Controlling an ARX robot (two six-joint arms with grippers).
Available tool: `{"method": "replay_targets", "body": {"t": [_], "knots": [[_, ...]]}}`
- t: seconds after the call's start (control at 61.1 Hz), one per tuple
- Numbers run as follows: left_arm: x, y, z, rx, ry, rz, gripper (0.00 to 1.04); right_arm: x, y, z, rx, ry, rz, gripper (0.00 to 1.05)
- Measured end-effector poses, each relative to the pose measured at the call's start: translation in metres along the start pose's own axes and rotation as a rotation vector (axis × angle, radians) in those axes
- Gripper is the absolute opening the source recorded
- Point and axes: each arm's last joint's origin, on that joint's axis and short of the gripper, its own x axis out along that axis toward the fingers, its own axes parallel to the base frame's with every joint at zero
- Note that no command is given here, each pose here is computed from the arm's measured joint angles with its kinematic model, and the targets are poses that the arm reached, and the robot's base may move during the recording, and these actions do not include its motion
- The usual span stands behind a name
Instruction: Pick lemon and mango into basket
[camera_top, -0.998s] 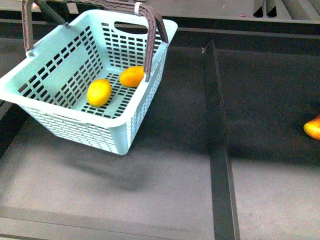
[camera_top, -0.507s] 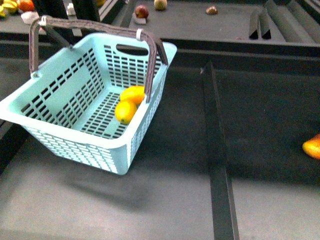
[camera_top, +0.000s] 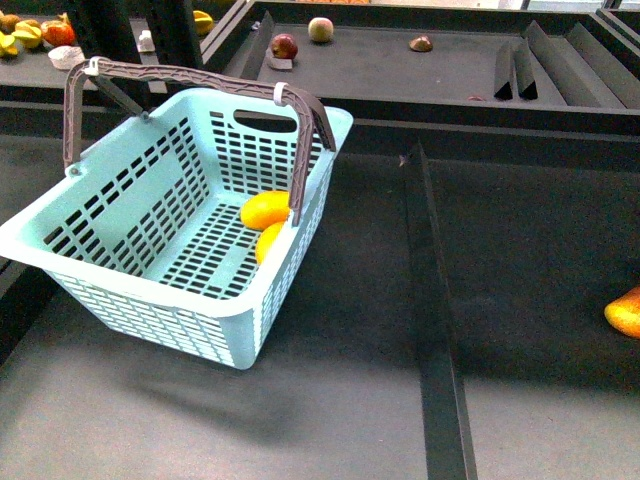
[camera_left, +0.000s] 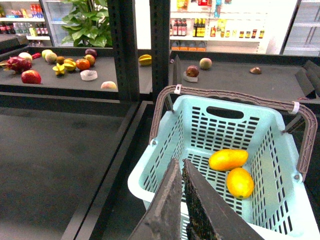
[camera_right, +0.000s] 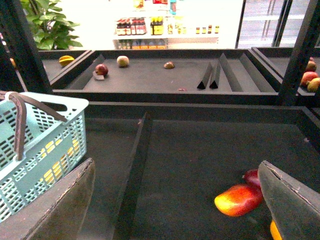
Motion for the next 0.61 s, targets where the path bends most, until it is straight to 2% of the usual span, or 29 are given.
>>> {"method": "replay_targets", "body": {"t": [0.605], "knots": [[-0.03, 0.0, 0.007, 0.0, -0.023, 0.0, 0.03, 0.0, 0.0, 0.0, 0.0, 0.0, 0.0, 0.96]]}}
